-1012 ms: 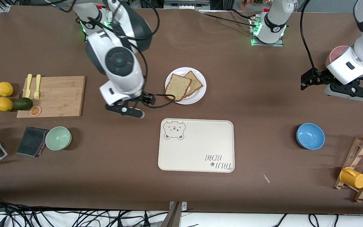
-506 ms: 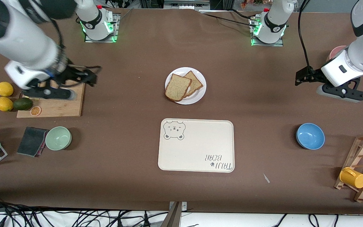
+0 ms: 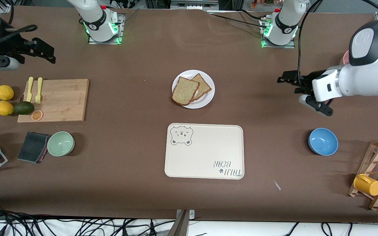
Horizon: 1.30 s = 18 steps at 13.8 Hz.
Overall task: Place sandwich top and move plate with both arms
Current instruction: 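Raise the right gripper away while the left gripper reaches the plate rim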
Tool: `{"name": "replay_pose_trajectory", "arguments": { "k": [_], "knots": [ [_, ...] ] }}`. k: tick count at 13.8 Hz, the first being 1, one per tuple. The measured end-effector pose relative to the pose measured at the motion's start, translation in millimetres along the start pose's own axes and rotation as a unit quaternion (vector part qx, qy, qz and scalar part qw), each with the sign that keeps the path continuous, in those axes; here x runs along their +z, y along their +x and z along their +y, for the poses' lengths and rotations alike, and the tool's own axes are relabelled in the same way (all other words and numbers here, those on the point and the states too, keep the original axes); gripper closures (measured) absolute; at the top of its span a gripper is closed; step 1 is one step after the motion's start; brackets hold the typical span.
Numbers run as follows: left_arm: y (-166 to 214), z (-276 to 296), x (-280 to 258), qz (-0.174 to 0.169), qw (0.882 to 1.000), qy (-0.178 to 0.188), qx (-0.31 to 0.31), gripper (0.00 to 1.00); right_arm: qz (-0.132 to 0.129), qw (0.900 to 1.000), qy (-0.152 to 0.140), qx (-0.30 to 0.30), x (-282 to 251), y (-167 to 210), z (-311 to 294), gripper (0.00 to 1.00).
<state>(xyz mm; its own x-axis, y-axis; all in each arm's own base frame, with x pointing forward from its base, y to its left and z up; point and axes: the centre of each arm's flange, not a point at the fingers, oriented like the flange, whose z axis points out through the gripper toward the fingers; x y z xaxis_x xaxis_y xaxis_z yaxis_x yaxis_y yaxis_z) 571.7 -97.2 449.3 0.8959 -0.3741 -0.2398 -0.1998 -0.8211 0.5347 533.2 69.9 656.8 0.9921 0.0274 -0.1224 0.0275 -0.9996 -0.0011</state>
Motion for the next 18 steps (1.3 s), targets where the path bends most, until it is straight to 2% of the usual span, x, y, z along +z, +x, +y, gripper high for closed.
{"name": "replay_pose_trajectory", "arguments": {
  "k": [4, 6, 9, 14, 18],
  "knots": [
    [50, -33, 78, -0.015, 0.996, -0.086, 0.012, 0.0, -0.003, 1.0, 0.003, -0.005, 6, 3, 15, 0.0],
    [67, -35, 115, -0.024, 0.991, -0.13, 0.028, 0.0, -0.007, 1.0, 0.018, -0.004, 13, 10, 19, 0.0],
    [82, -43, 157, -0.027, 0.986, -0.156, 0.044, 0.02, -0.003, 1.0, 0.026, 0.0, 22, 22, 22, 0.0],
    [97, -23, 244, 0.021, 0.981, -0.19, 0.033, 0.03, 0.017, 1.0, 0.015, 0.008, 22, 30, 31, 0.0],
    [93, -35, 289, 0.038, 0.972, -0.222, 0.066, 0.08, 0.029, 0.999, 0.013, 0.008, 19, 32, 31, 0.0]
  ]
}}
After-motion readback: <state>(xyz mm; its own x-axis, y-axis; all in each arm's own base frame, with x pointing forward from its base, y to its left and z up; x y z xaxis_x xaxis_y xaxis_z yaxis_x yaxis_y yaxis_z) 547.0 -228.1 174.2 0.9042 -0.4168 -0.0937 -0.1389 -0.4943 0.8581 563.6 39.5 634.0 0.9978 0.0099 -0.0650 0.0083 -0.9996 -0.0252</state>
